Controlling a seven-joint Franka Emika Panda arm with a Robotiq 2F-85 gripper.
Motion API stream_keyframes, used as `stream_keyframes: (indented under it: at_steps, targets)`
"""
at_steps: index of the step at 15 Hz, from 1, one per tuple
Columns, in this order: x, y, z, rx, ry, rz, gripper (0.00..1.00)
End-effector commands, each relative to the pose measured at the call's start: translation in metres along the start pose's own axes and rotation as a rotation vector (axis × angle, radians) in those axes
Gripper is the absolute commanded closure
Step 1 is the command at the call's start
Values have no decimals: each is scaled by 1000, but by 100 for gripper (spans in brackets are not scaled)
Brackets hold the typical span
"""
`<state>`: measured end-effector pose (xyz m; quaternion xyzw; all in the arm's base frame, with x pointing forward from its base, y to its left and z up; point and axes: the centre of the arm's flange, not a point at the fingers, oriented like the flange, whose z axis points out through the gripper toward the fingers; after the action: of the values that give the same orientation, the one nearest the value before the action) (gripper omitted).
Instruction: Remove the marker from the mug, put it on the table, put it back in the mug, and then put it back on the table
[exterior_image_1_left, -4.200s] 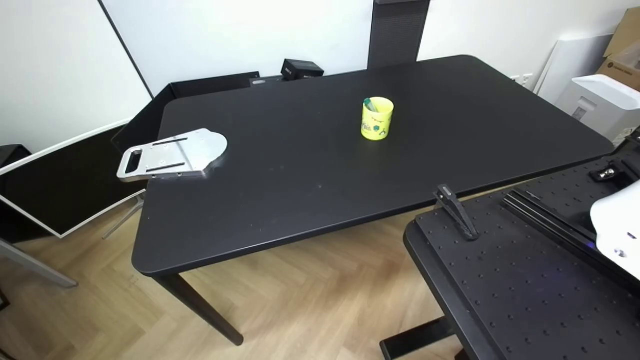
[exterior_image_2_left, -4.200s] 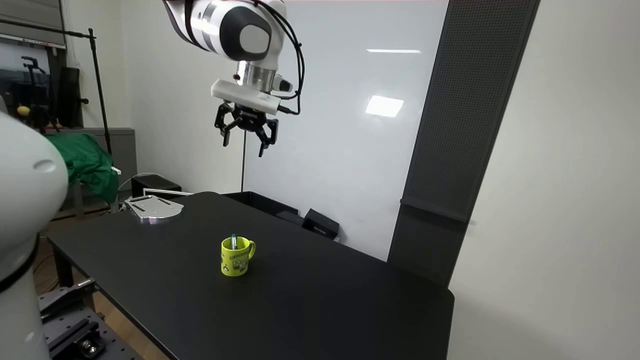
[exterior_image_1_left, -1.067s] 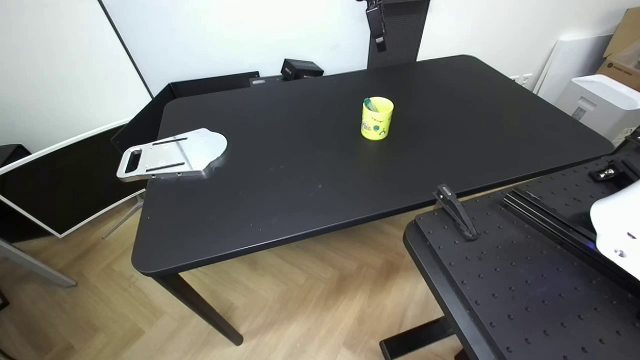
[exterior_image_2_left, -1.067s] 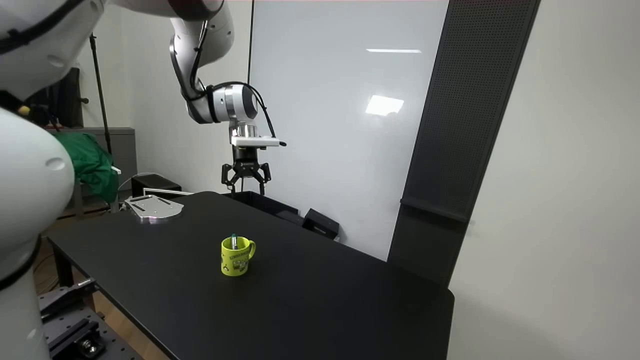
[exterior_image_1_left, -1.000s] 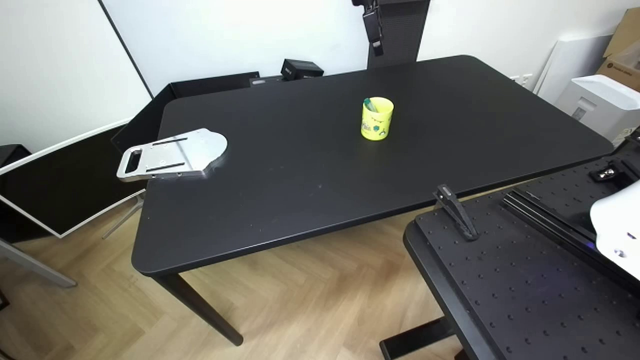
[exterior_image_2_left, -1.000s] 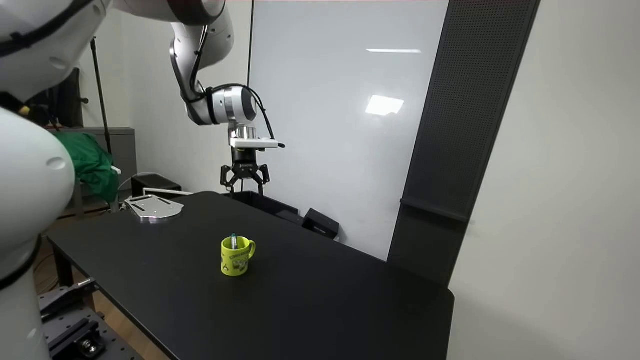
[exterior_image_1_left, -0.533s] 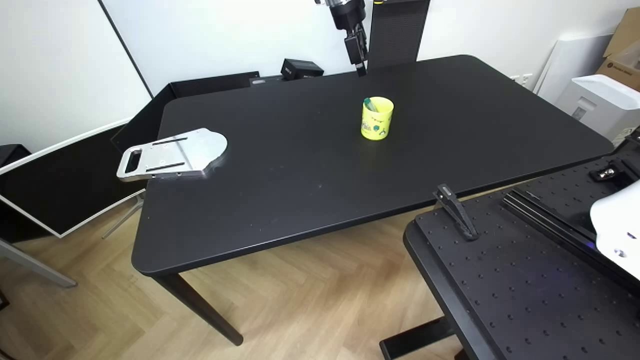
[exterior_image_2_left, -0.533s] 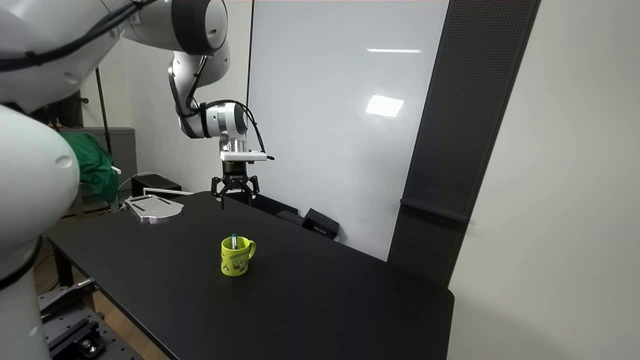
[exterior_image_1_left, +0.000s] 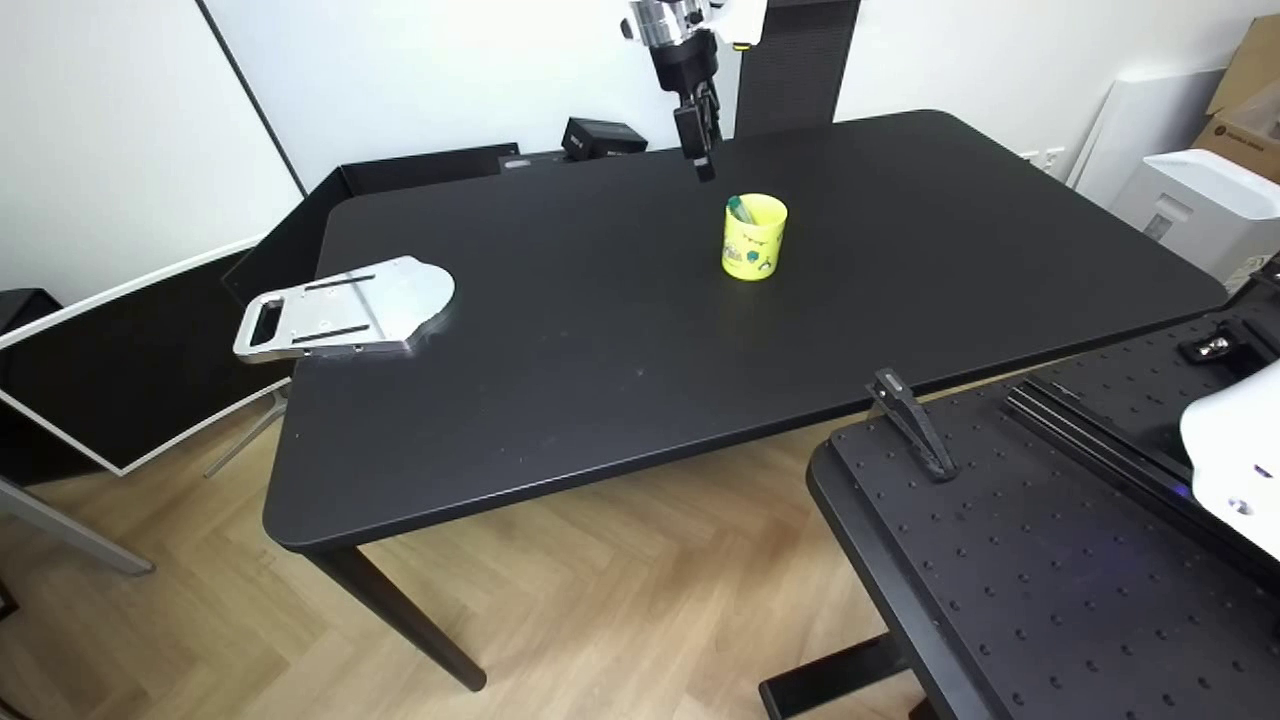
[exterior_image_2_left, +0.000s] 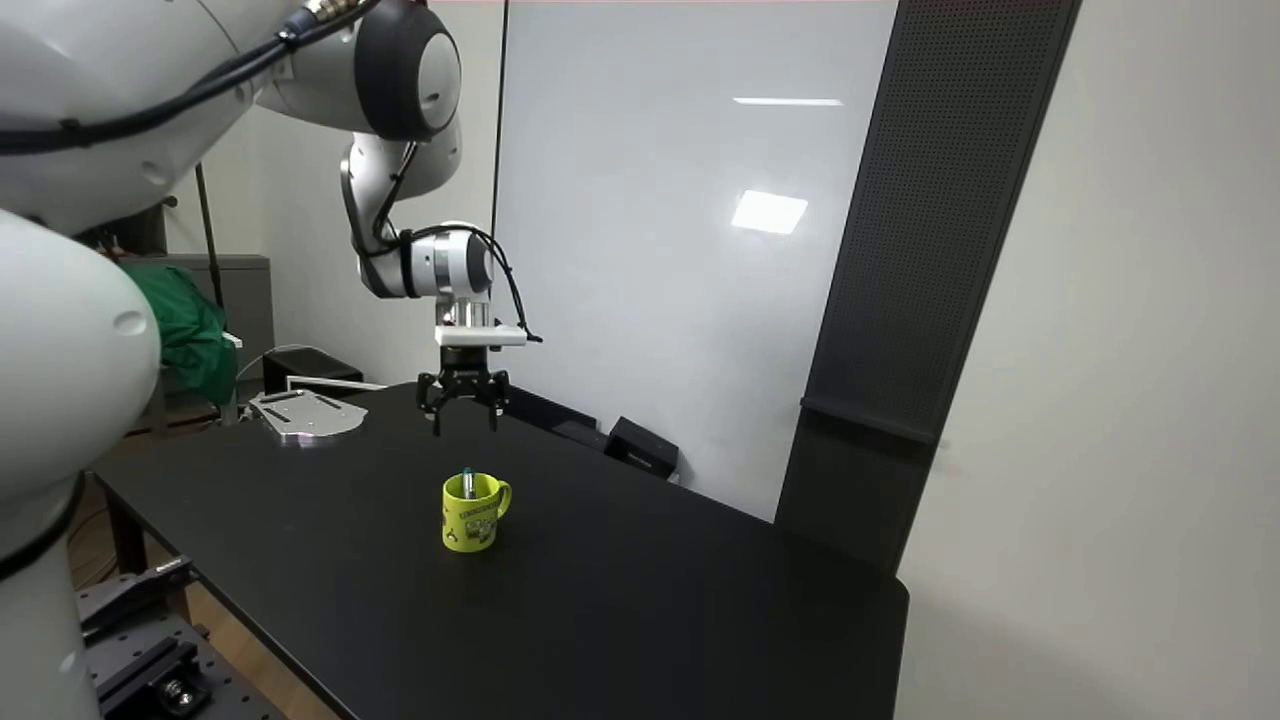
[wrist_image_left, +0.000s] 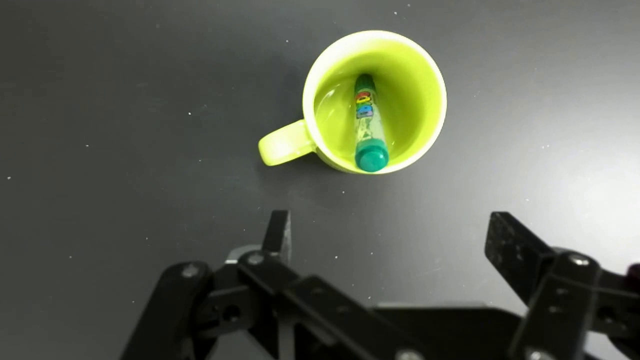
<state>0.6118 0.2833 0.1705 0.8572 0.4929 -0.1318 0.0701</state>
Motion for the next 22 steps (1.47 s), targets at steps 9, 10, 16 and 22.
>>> stream_keyframes:
  at_steps: [9,10,16,22]
  targets:
    - [0,1,35,64,-51,52,0]
    - [0,1,36,67,-58,53,0]
    - [-3,1,40,83,-76,57,0]
    - [-4,0,41,91,-91,61,0]
